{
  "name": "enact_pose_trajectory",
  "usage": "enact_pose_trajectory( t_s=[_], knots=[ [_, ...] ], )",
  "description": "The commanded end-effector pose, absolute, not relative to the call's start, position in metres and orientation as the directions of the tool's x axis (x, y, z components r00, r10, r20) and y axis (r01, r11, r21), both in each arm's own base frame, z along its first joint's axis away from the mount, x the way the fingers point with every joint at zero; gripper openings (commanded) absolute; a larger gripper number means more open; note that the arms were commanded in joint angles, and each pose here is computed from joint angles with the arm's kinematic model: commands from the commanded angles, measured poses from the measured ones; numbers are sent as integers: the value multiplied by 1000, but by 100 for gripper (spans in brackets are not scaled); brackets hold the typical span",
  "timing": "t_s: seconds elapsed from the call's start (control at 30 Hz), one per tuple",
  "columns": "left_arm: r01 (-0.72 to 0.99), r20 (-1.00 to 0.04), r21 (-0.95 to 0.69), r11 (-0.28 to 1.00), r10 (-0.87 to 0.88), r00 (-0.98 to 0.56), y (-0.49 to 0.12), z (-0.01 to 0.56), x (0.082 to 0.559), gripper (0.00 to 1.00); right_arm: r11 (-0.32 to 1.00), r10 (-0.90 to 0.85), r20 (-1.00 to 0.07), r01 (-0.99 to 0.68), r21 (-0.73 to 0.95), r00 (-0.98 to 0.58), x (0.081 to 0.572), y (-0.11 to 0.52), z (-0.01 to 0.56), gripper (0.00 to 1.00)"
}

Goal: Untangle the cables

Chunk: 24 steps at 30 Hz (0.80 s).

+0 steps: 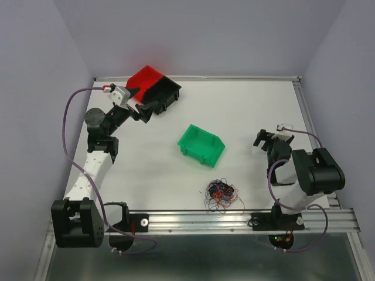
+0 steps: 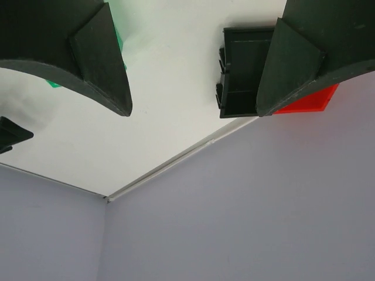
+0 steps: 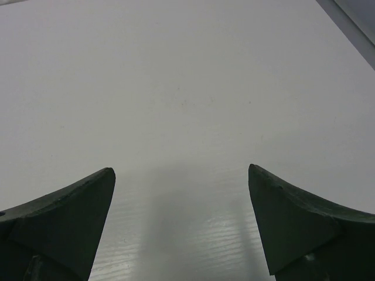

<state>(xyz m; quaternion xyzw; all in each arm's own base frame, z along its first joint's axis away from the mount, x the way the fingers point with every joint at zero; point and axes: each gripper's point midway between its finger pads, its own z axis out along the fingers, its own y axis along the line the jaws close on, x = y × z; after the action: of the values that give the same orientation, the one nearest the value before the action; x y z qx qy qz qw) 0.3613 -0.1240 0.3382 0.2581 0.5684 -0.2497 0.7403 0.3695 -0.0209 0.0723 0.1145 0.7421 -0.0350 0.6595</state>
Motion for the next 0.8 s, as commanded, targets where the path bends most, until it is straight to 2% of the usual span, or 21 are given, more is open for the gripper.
enact_pose_trajectory(
  t_s=[0.0,0.1,0.17,0.2,0.27,0.37,0.4,0.5,0.53,0.6,0.73,0.77],
  knots=[
    [713,-954,175,679,-63,293,-135,350,351,99,980,108,-994,171,103,-15,378,-16,97,100],
    [777,-959,208,595,-33,282,-146,339,349,99,978,65,-998,200,64,1,373,-7,132,100],
    [823,-960,225,521,-26,279,-156,334,345,99,941,261,-965,220,257,10,374,-3,164,100],
    [843,-968,202,499,-26,248,-159,325,350,99,945,310,-951,117,307,-9,375,17,173,100],
    [873,-980,148,464,-51,193,-165,322,351,99,919,394,-916,46,391,-81,364,37,177,100],
    [888,-980,154,434,-44,192,-174,314,347,99,863,492,-869,162,479,-56,344,21,161,100],
    [876,-971,207,435,-21,240,-177,314,346,99,830,540,-841,184,526,-32,336,17,156,100],
    [847,-956,282,452,60,286,-203,308,335,99,848,529,-848,60,526,-40,314,33,159,100],
    [813,-923,382,439,130,363,-227,306,331,99,848,531,-847,14,530,-33,310,39,169,100],
    [834,-920,392,388,194,341,-246,286,316,99,849,524,-847,-30,528,-93,305,50,166,100],
    [867,-883,442,229,280,376,-280,254,284,99,855,516,-848,17,518,-124,303,45,155,100],
    [877,-859,461,136,318,402,-296,236,264,98,855,517,-847,21,518,-128,302,45,152,100]
  ],
)
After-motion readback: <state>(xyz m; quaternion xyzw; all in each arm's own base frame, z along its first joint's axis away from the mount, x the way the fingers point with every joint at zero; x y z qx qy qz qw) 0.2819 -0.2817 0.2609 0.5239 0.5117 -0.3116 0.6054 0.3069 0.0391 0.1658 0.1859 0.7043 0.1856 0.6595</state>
